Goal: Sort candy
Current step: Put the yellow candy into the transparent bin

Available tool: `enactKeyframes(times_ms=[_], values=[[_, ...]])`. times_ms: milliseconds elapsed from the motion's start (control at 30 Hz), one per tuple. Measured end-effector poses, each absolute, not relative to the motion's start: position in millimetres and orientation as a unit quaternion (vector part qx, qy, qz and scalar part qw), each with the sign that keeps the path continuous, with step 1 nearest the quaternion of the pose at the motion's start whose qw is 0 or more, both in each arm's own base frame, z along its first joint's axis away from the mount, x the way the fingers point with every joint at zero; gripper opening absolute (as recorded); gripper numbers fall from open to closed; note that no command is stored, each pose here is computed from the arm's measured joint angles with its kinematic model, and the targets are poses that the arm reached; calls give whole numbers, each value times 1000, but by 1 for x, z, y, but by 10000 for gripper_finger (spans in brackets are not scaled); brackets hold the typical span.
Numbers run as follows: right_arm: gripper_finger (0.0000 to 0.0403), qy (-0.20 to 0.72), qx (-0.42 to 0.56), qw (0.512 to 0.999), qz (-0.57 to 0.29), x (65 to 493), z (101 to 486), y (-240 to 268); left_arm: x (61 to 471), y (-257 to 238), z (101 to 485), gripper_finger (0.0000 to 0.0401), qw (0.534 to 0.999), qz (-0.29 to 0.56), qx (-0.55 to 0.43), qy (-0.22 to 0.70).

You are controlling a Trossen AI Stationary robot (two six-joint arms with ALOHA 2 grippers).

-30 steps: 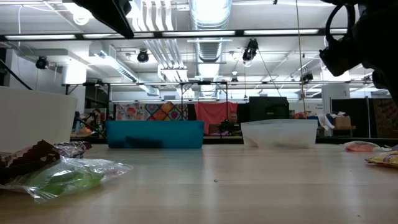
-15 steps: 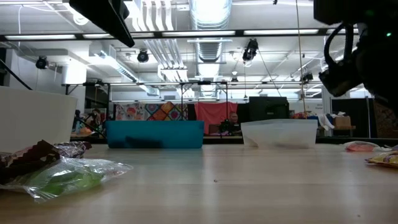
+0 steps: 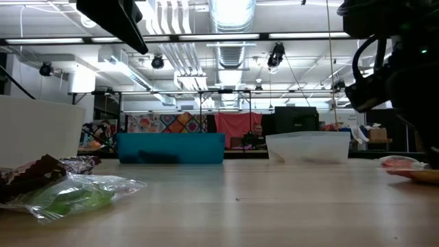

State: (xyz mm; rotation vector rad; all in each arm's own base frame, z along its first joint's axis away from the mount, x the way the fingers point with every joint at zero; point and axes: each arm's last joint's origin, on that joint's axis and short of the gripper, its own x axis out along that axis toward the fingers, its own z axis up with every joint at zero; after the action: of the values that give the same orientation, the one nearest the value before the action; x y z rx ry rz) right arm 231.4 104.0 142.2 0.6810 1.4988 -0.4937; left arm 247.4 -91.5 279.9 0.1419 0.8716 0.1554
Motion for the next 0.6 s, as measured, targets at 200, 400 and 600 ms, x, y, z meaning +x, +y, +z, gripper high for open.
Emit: enactKeyframes(times_ms=[200,400,600], values=[[15,649,302,663,-217,231,148,103,247,-91,279,96,901,75,69,422],[12,634,309,677,-210,229,158,102,247,-91,279,96,901,75,69,422],[12,592,305,714,-216,225,174,97,247,-91,279,96,901,76,69,422]])
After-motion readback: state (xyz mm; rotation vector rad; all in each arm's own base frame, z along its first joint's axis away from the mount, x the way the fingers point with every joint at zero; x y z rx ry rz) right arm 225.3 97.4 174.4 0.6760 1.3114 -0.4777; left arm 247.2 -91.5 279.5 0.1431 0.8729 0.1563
